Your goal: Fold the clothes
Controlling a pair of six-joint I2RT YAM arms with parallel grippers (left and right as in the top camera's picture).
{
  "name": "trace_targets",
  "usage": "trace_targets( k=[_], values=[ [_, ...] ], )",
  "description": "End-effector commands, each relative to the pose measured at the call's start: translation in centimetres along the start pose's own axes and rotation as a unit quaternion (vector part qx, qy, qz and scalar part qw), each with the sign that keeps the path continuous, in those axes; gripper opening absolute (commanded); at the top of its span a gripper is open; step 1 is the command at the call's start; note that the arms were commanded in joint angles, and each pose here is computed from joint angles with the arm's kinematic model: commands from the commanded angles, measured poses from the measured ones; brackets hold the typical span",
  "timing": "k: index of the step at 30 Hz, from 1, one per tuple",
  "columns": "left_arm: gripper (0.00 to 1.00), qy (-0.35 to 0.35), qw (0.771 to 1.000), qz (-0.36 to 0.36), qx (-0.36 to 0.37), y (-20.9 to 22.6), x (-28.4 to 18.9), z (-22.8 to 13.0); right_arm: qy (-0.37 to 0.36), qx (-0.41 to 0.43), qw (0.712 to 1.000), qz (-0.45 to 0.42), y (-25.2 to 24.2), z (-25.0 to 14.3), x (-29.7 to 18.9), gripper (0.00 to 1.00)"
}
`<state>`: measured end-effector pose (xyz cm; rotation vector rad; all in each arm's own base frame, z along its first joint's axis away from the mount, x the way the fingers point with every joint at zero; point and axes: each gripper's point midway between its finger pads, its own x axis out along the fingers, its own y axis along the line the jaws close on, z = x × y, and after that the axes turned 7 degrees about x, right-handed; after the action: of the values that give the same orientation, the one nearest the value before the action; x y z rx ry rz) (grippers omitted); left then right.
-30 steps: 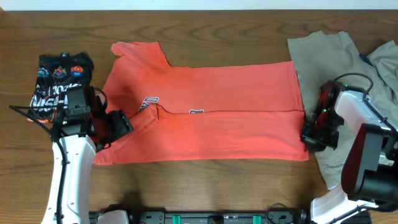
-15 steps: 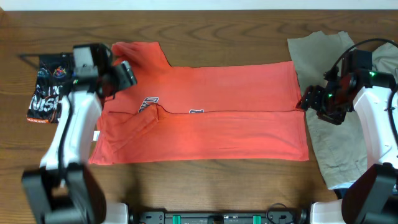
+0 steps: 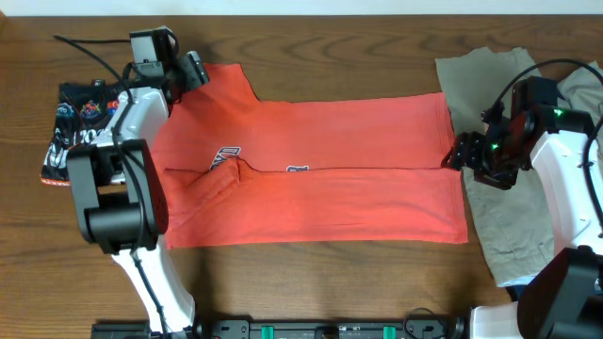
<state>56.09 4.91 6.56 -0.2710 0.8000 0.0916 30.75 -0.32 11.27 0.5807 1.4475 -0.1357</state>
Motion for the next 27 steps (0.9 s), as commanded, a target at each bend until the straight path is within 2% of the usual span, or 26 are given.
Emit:
trace_targets(
  k=[1, 5, 10, 20, 23, 24, 25, 26, 27],
  values=[
    [0.79, -0.010, 0.997, 0.058, -0.046, 4.2, 1.4, 0.1, 0.009, -0.010, 1.000, 0.003, 0.2, -0.6, 0.2, 0.73],
    [0.79, -0.008, 0.995, 0.056, -0.082, 5.9, 2.8, -0.7, 0.009, -0.010, 1.000, 0.003, 0.2, -0.6, 0.2, 0.73],
    [0.73, -0.013, 0.997, 0.003, -0.081, 4.4, 3.8, -0.6, 0.001, -0.012, 1.000, 0.006, 0.3, -0.2, 0.2, 0.70],
    [0.70, -0.031, 0.997, -0.028, -0.063, 1.5, 4.0, 0.2, -0.003, -0.013, 1.000, 0.007, 0.4, 0.0, 0.2, 0.69],
    [0.56, -0.030, 0.997, -0.031, -0.059, 0.9, 4.0, 0.1, -0.005, -0.014, 1.000, 0.007, 0.4, 0.1, 0.2, 0.67],
    [0.42, -0.030, 0.997, -0.031, -0.059, 0.9, 4.0, 0.1, -0.006, -0.014, 1.000, 0.008, 0.5, 0.2, 0.2, 0.67],
    [0.20, -0.030, 0.997, -0.031, -0.059, 0.9, 4.0, 0.1, -0.009, -0.015, 1.000, 0.009, 0.5, 0.3, 0.2, 0.66],
    [0.10, -0.030, 0.997, -0.032, -0.059, 0.9, 4.0, 0.1, -0.013, -0.017, 1.000, 0.010, 0.6, 0.5, 0.2, 0.66],
    [0.06, -0.031, 0.997, -0.031, -0.060, 1.0, 4.0, 0.2, -0.019, -0.018, 1.000, 0.010, 0.6, 0.8, 0.2, 0.67]
  ],
)
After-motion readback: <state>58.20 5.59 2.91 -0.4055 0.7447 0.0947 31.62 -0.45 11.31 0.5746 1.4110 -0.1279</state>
